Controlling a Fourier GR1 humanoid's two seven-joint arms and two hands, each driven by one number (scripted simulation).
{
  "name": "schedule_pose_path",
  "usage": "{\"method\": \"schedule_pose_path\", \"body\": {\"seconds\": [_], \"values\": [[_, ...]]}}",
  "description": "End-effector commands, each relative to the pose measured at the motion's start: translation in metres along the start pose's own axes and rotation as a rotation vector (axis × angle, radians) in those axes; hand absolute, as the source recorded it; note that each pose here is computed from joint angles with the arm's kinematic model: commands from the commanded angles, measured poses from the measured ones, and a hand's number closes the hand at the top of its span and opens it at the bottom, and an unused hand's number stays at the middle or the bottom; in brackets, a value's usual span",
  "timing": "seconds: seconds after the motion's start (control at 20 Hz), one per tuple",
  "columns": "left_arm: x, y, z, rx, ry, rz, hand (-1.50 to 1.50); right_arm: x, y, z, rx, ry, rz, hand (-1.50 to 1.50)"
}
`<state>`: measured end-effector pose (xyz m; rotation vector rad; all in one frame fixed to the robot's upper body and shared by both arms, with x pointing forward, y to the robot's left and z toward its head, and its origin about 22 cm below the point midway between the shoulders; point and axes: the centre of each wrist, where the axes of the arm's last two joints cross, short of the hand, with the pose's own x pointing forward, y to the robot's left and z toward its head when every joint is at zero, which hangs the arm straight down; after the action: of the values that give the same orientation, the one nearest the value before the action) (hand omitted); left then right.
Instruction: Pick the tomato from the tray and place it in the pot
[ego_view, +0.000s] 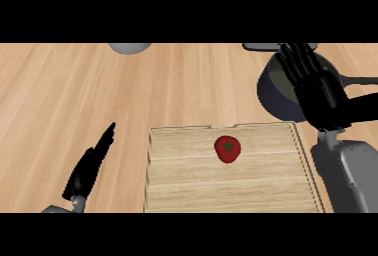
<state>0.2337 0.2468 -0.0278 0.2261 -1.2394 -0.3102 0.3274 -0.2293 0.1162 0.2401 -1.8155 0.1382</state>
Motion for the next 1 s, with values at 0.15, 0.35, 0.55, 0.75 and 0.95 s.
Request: {"method": "schedule_pose_path", "body": {"seconds": [0.15, 0.35, 0.55, 0.75, 0.95], "values": [[0.009, 0.054, 0.003, 0.179, -0.104, -0.022, 0.00, -0.047, -0.047, 0.042, -0.082, 0.384, 0.200, 1.50], [0.008, 0.073, 0.003, 0.264, -0.085, -0.025, 0.00, -0.001, -0.085, 0.047, -0.117, 0.256, 0.863, -1.50], [-0.003, 0.102, 0.022, 0.287, -0.076, 0.018, 0.00, -0.039, -0.052, 0.097, -0.135, 0.027, 0.855, -1.50], [0.018, 0.094, 0.006, 0.274, -0.083, 0.016, 0.00, -0.045, -0.027, 0.126, -0.116, 0.035, 0.791, -1.50], [0.015, 0.102, 0.027, 0.256, -0.111, 0.015, 0.00, -0.001, -0.029, 0.095, 0.003, 0.165, 0.896, -1.50]]}}
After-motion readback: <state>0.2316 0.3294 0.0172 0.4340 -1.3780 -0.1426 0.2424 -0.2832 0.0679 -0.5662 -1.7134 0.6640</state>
